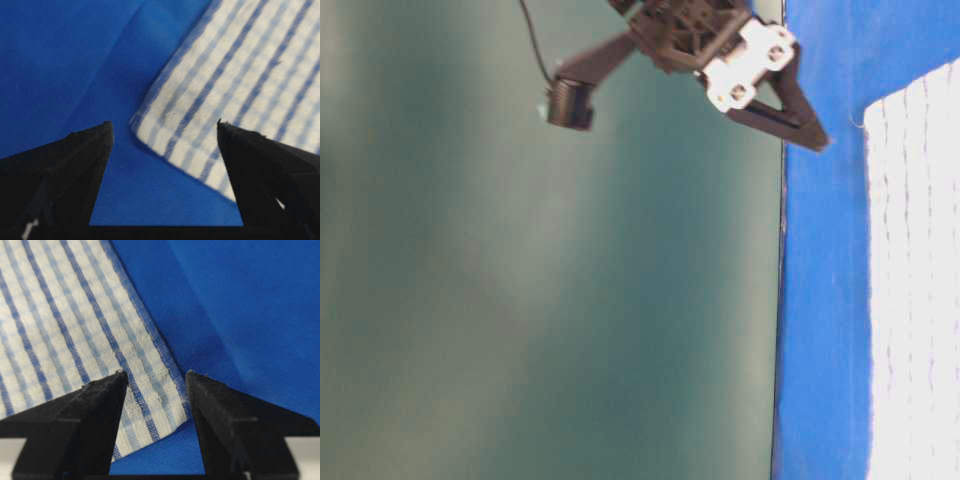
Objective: Fold the blue towel.
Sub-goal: 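Move both grippers to the towel's far corners and grasp them, then lift the far corners and fold them toward the near edge, then lay the folded edge down and open both grippers, then grasp both short ends of the folded strip with both grippers, then lift the strip and rotate it vertical, left gripper swinging down, then lay the vertical strip on the table and release both grippers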
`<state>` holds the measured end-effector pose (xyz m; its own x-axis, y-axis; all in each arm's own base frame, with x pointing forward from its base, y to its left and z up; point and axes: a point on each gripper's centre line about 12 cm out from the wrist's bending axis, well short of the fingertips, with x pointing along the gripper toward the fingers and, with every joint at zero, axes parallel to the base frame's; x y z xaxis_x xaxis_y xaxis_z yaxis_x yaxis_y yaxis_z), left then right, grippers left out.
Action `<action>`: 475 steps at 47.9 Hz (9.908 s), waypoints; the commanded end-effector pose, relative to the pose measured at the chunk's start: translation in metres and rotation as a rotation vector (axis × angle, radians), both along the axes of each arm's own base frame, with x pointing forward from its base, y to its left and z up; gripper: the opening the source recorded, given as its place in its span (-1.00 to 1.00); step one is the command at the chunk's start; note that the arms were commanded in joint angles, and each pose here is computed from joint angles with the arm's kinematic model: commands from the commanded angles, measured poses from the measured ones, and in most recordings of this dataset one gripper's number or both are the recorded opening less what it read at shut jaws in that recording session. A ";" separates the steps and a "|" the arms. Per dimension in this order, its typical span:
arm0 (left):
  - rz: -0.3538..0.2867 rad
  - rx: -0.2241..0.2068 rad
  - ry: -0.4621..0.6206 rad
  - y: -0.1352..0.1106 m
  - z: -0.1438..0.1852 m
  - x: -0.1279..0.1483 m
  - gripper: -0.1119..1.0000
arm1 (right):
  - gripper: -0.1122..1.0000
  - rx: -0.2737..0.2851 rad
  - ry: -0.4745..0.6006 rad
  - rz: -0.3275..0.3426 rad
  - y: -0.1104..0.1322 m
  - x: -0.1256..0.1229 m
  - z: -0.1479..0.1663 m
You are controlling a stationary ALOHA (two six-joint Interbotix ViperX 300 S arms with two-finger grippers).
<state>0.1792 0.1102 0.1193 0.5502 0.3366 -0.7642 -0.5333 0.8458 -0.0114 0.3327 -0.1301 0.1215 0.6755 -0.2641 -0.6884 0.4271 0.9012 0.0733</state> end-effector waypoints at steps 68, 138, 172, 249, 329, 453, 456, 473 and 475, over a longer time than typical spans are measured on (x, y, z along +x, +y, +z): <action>-0.038 -0.063 0.134 0.012 -0.020 0.027 -0.76 | -0.70 0.002 0.017 -0.002 -0.006 0.010 -0.004; -0.436 -0.154 -0.098 -0.125 0.034 0.027 -0.76 | -0.70 0.075 -0.097 0.398 0.162 -0.014 0.049; -0.565 -0.232 -0.121 -0.165 0.033 0.011 -0.76 | -0.70 0.104 -0.084 0.468 0.193 -0.013 0.045; -0.286 -0.204 0.095 -0.104 -0.029 0.026 0.56 | 0.28 0.128 0.064 0.209 0.114 0.009 -0.015; -0.334 -0.156 -0.257 -0.109 0.099 0.017 -0.75 | -0.79 0.045 -0.222 0.255 0.116 -0.027 0.124; -0.517 -0.201 -0.420 -0.202 0.079 0.274 -0.75 | -0.79 -0.198 -0.078 -0.046 -0.063 0.019 0.101; -0.500 -0.223 -0.402 -0.201 0.073 0.263 -0.75 | -0.79 -0.198 -0.070 -0.035 -0.067 0.032 0.096; -0.434 -0.317 -0.375 -0.203 0.054 0.230 -0.75 | -0.79 -0.214 -0.089 -0.009 -0.078 0.076 0.095; -0.430 -0.321 -0.370 -0.203 0.051 0.230 -0.75 | -0.79 -0.213 -0.084 -0.008 -0.078 0.076 0.094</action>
